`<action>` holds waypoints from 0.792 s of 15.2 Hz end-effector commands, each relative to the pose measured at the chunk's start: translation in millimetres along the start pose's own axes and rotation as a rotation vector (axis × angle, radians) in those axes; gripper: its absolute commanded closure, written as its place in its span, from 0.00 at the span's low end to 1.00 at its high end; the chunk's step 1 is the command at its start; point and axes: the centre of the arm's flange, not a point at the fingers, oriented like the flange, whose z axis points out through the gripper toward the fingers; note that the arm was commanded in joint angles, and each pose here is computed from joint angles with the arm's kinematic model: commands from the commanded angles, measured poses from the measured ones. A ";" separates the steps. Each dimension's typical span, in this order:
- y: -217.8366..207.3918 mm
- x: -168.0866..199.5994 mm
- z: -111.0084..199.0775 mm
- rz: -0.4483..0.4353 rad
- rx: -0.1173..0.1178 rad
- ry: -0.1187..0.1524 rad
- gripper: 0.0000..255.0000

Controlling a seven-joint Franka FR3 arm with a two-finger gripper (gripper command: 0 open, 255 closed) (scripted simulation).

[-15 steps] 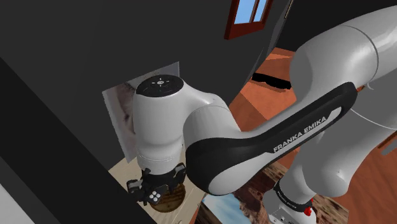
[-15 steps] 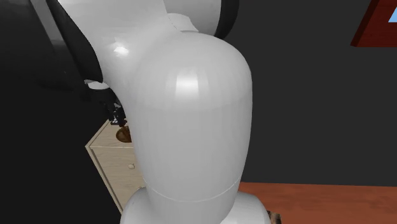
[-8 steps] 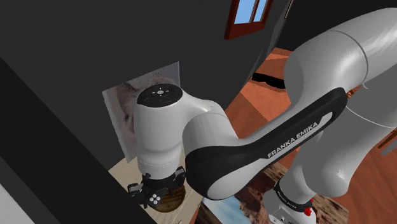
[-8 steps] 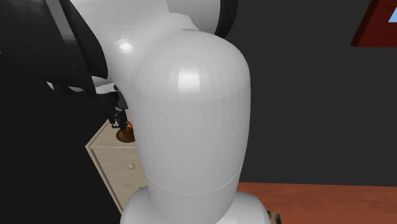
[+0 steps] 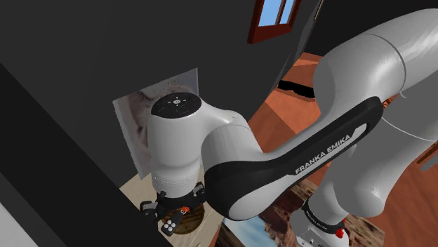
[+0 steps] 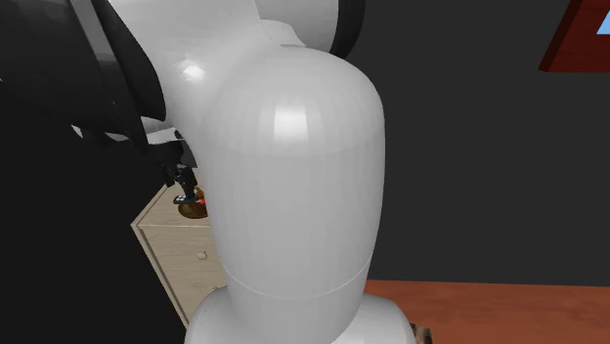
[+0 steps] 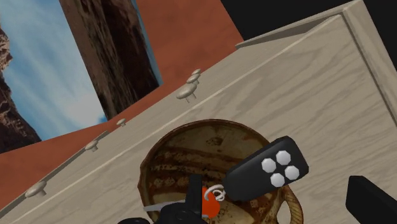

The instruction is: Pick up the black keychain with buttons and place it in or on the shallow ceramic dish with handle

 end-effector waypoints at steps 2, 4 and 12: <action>0.0 0.0 -26.4 0.000 0.000 0.000 0.00; 0.0 0.0 -50.0 0.000 0.000 0.000 0.00; 0.0 0.0 -50.0 0.000 0.000 0.000 0.00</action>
